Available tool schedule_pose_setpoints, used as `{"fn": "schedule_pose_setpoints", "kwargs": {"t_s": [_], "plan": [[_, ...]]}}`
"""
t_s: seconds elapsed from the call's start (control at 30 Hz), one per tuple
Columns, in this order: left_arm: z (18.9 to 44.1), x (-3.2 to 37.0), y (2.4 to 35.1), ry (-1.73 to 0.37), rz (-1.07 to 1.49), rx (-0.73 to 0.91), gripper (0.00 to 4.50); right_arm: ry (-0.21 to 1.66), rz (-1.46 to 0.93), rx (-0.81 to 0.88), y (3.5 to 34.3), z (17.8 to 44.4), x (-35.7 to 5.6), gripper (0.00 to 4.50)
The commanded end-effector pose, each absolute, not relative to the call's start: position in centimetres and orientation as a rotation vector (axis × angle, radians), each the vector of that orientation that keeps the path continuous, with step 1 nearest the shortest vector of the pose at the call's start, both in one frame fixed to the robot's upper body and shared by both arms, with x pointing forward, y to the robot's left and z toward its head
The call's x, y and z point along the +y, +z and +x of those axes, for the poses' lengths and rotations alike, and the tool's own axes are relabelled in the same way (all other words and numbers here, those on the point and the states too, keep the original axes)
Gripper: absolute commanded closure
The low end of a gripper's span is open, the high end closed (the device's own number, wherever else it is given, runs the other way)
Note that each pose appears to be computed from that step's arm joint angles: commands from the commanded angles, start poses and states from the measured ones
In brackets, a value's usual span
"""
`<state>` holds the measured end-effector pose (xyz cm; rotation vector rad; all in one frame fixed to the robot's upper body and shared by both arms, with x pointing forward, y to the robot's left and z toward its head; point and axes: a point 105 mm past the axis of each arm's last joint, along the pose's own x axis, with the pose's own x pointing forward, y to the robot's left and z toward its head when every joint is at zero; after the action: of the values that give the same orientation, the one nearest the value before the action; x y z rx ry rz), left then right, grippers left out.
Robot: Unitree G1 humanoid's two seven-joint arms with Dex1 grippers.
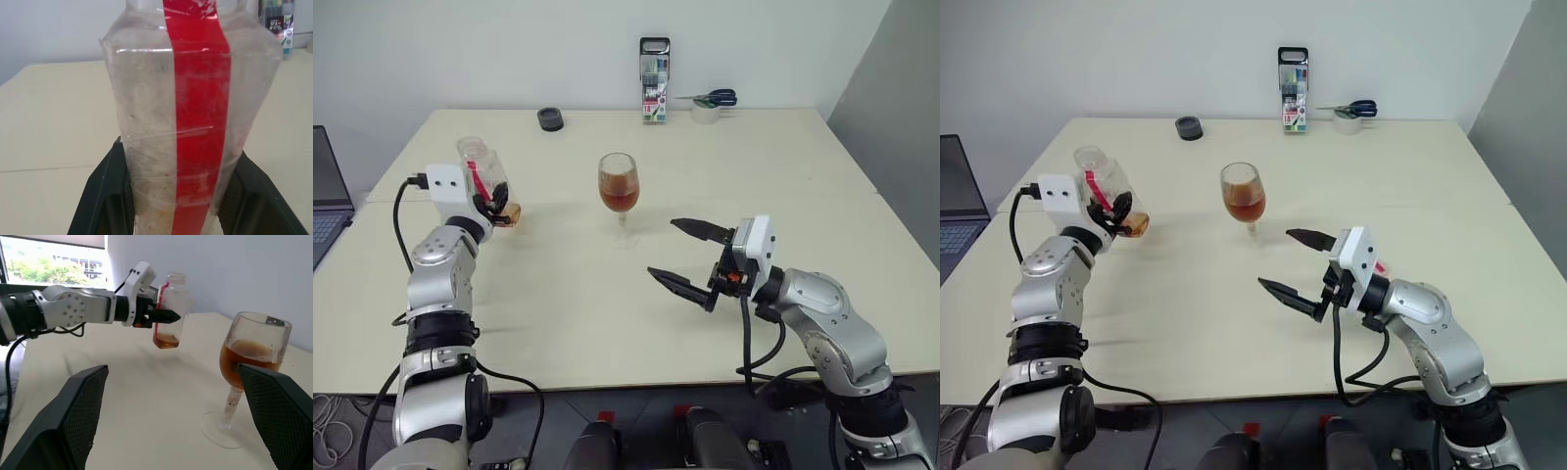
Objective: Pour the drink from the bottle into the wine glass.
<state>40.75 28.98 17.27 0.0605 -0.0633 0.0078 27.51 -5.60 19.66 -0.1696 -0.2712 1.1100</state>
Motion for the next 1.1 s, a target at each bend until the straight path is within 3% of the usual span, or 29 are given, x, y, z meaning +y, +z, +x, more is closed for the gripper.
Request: {"fn": "schedule_pose_setpoints", "kwargs": {"t_s": [0.03,0.67,0.7,0.93,1.1], "plan": [[40.4,28.6,18.1,-0.022,0.043,-0.136,2.81,1.066,-0.175,-0.323,21.3,27.8,-6.3,0.0],[41.0,28.8,15.3,-0.054,0.007,-0.106,2.81,1.054,-0.176,-0.311,21.1,27.6,-5.9,0.0],[41.1,28.8,15.2,-0.052,0.001,-0.104,2.25,1.054,-0.176,-0.31,21.1,27.6,-5.9,0.0],[40.8,28.7,15.0,-0.064,0.018,-0.102,0.17,1.031,-0.161,-0.297,21.0,27.8,-6.2,0.0],[39.7,29.1,14.4,-0.054,0.046,-0.084,0.05,1.005,-0.157,-0.265,20.4,27.6,-6.8,0.0]]}}
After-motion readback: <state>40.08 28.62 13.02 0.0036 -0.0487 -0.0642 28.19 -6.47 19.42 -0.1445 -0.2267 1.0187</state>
